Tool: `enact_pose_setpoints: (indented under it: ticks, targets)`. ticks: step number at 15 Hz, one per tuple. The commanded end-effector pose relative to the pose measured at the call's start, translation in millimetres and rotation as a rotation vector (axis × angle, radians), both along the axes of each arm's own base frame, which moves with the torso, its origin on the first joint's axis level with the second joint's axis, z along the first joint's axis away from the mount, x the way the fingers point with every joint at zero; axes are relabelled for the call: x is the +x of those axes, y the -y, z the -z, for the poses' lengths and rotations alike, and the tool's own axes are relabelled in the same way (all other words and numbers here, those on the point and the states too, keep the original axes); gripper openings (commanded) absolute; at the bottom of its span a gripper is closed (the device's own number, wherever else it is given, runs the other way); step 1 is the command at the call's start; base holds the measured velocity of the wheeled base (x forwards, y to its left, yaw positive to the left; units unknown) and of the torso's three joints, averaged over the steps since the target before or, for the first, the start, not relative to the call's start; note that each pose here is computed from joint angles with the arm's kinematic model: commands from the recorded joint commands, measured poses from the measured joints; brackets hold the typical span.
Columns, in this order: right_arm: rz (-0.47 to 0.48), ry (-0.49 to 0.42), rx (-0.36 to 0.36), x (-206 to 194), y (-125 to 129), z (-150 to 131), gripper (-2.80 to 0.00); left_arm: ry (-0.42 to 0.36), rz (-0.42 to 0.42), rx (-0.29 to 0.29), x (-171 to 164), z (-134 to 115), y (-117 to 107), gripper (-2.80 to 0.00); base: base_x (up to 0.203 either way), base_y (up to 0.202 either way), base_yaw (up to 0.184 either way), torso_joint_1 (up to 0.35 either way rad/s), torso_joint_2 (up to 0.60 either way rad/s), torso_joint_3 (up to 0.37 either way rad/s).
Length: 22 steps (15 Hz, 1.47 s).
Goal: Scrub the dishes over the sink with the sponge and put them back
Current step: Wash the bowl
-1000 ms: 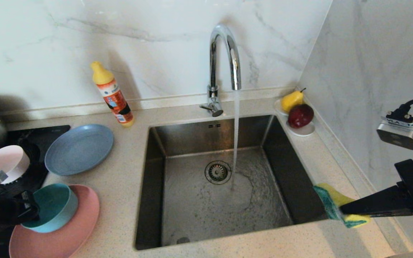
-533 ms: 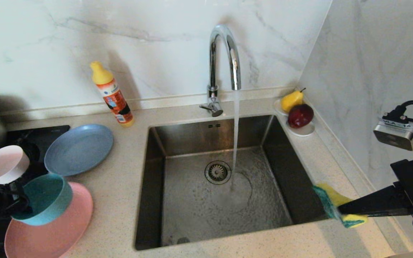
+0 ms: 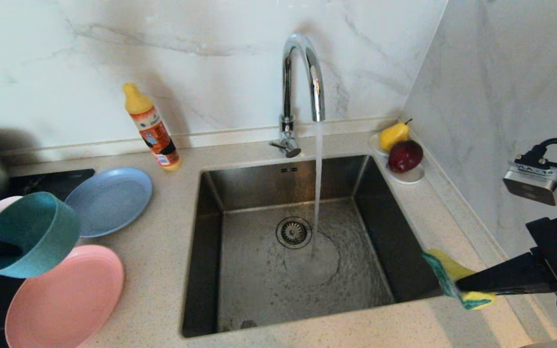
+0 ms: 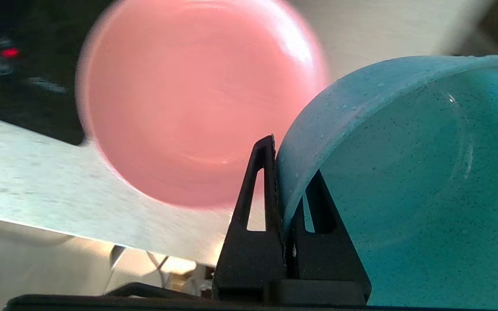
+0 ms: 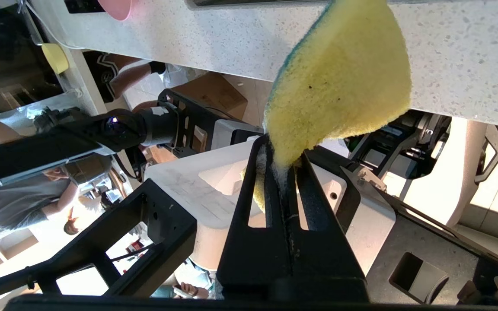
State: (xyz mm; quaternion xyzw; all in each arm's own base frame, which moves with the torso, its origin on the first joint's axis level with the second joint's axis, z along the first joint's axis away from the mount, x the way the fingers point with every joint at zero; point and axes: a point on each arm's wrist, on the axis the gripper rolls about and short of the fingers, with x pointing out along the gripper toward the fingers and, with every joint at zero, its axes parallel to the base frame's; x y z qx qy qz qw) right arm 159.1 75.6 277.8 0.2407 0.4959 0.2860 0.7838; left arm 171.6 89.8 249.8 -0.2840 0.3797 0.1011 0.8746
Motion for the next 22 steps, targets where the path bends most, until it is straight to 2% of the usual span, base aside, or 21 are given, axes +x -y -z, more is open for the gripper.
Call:
enact_pose_setpoints:
  ticks: [1,2,3,5,6,10,12,14,16,19,22]
  targets:
    - [-0.001,0.004,0.006,-2.4,0.8,-1.9,-2.80,0.065,0.055,0.023,-14.4,-20.8,18.2,-2.80,0.000,0.000,0.000,0.000,0.00,0.000]
    - [-0.001,0.024,0.014,-5.7,2.1,-6.5,-2.80,0.065,0.081,0.025,-13.6,-21.5,23.0,-2.80,0.000,0.000,0.000,0.000,0.00,0.000]
    - [-0.001,0.037,0.021,-8.9,3.4,-9.5,-2.80,0.063,0.143,0.030,-9.7,-21.8,33.9,-2.80,0.000,0.000,0.000,0.000,0.00,0.000]
    - [-0.001,0.063,0.033,-16.8,6.3,-14.4,-2.80,0.042,0.312,0.053,4.1,-19.8,67.2,-2.80,0.000,0.000,0.000,0.000,0.00,0.000]
    - [-0.001,0.072,0.037,-18.9,7.1,-16.3,-2.80,0.026,0.367,0.065,13.7,-18.0,83.4,-2.80,0.000,0.000,0.000,0.000,0.00,0.000]
    - [-0.001,0.082,0.035,-20.3,7.7,-16.9,-2.80,-0.031,0.495,0.099,50.6,-4.7,154.4,-2.80,0.000,0.000,0.000,0.000,0.00,0.000]
    - [0.002,0.083,0.037,-18.9,7.4,-18.0,-2.80,-0.069,0.504,0.097,71.2,12.9,189.5,-2.80,0.000,0.000,0.000,0.000,0.00,0.000]
    - [0.003,0.089,0.040,-21.2,8.3,-19.3,-2.80,-0.065,0.492,0.080,89.8,33.5,224.7,-2.80,0.000,0.000,0.000,0.000,0.00,0.000]
    - [0.007,0.091,0.039,-20.5,8.6,-19.5,-2.80,-0.072,0.497,0.087,101.8,53.0,254.5,-2.80,0.000,0.000,0.000,0.000,0.00,0.000]
    - [0.003,0.096,0.041,-21.5,8.7,-20.3,-2.80,-0.073,0.480,0.088,122.8,72.1,289.8,-2.80,0.000,0.000,0.000,0.000,0.00,0.000]
    - [0.003,0.091,0.039,-20.7,8.4,-19.5,-2.80,-0.050,0.461,0.071,141.9,76.8,309.7,-2.80,0.000,0.000,0.000,0.000,0.00,0.000]
